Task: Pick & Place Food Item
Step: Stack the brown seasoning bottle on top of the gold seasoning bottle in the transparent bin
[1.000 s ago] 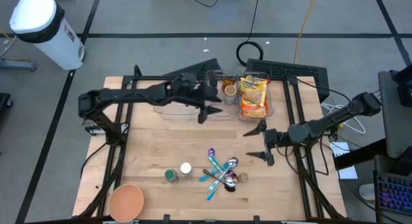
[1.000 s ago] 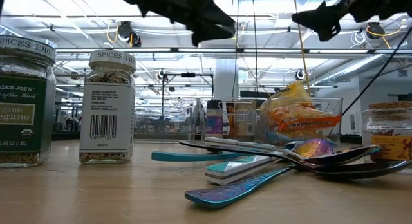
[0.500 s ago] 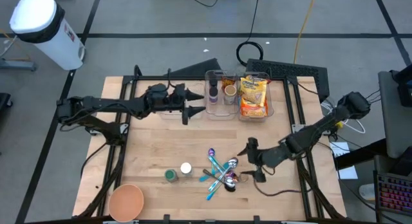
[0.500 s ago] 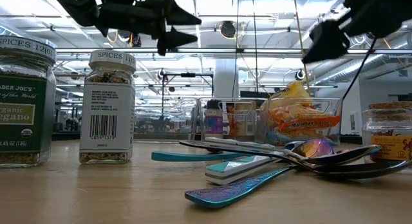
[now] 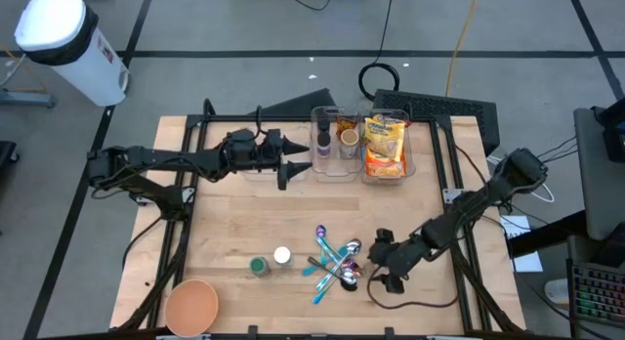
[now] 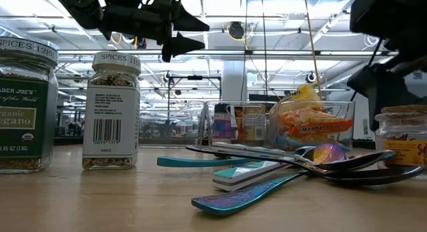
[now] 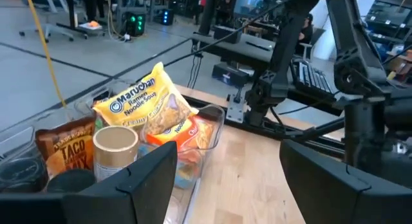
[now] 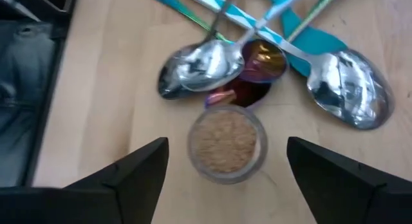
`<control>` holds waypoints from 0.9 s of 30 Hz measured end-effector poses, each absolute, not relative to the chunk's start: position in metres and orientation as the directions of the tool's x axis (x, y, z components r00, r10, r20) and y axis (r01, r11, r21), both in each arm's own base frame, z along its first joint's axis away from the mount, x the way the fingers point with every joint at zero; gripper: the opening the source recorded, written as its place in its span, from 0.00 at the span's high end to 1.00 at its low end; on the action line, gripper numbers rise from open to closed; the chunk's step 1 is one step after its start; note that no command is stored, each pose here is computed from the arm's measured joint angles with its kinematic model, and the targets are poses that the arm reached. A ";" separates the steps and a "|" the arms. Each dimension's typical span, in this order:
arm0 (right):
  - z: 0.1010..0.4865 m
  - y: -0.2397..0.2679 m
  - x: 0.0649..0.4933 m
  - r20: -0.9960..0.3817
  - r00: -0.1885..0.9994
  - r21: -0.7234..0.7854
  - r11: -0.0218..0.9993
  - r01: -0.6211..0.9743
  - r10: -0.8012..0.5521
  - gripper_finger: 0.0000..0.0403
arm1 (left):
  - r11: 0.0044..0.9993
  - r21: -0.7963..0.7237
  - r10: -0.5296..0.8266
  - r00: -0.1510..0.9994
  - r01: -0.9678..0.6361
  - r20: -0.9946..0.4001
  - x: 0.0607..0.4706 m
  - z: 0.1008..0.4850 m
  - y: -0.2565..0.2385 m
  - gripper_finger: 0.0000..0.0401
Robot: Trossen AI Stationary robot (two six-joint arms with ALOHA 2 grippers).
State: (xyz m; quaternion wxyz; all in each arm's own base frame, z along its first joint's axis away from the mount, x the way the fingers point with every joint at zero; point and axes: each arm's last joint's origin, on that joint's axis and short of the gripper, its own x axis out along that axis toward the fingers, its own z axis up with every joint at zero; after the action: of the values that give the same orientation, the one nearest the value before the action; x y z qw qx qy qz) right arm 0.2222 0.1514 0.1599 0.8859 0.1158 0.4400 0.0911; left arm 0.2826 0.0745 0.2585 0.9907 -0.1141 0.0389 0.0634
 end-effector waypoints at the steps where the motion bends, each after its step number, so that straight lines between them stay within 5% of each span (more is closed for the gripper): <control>1: 0.158 0.151 0.223 -0.764 0.591 0.284 0.957 -0.052 0.259 0.25 | 0.966 -0.221 0.117 0.989 -0.135 -0.093 0.283 0.258 0.074 0.29; 11: 0.157 0.151 0.223 -0.764 0.593 0.281 0.958 -0.051 0.256 0.37 | 0.967 -0.220 0.109 0.990 -0.127 -0.093 0.283 0.258 0.072 0.29; 21: 0.168 0.146 0.223 -0.737 0.622 0.293 0.954 -0.060 0.265 0.71 | 0.972 -0.198 0.109 0.990 -0.126 -0.093 0.283 0.258 0.072 0.29; 27: 0.191 0.135 0.217 -0.692 0.669 0.317 0.947 -0.052 0.269 0.72 | 0.974 -0.189 0.109 0.990 -0.125 -0.094 0.283 0.258 0.072 0.30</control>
State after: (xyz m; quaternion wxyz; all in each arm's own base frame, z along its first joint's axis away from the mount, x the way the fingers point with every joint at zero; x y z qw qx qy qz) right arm 0.2172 0.1349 0.1905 0.9034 0.1364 0.3967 0.0889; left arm 0.2833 0.0720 0.2582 0.9926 -0.0976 0.0416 0.0589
